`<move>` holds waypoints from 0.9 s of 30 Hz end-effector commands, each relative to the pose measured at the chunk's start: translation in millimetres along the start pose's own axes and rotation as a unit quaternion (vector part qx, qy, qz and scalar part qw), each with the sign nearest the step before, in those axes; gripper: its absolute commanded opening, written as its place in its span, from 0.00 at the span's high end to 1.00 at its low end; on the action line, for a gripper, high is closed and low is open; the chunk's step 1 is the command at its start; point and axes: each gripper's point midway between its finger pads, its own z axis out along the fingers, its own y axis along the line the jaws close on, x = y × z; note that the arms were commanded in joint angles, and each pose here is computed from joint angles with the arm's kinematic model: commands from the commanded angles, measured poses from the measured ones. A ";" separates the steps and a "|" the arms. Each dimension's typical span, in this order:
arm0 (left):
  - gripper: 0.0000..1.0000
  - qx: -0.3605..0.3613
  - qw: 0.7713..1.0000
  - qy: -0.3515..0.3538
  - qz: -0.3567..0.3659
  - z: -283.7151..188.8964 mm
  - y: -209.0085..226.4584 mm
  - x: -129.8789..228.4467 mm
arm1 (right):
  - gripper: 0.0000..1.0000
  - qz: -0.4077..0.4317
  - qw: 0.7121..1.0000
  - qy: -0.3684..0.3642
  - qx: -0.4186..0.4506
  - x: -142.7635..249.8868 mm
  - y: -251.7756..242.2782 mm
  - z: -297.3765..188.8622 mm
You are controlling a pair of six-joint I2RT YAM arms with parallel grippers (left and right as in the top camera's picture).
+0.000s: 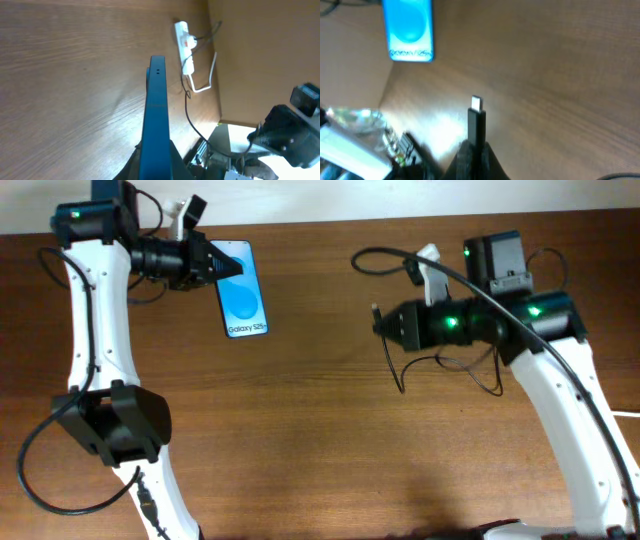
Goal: Plug charger to phone and switch on socket
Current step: 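Push the held plug up into the phone's bottom port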
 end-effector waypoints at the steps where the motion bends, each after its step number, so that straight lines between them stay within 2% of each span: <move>1: 1.00 0.062 0.996 0.006 0.068 12.5 -41.6 3.3 | 0.96 -0.055 0.996 0.022 -0.070 25.6 33.5 -0.7; 4: 1.00 0.142 0.985 0.001 0.097 21.2 -78.0 1.7 | 0.95 -0.032 0.992 0.043 -0.113 48.4 40.2 45.5; 7: 1.00 0.202 0.972 -0.018 0.118 13.8 -97.5 -5.2 | 0.95 -0.042 0.986 0.008 -0.159 49.9 59.0 86.8; 12: 1.00 0.270 0.952 -0.039 0.138 -1.9 -117.2 -13.0 | 0.96 -0.060 0.980 -0.054 -0.181 22.5 85.9 86.7; 20: 1.00 0.271 0.960 -0.022 0.065 -3.3 -116.1 -17.4 | 0.96 -0.074 0.975 -0.107 -0.180 -0.2 95.1 83.4; 27: 1.00 0.272 0.961 -0.017 0.048 -3.2 -116.4 -17.2 | 0.96 -0.068 0.974 -0.115 -0.184 -4.8 97.2 81.6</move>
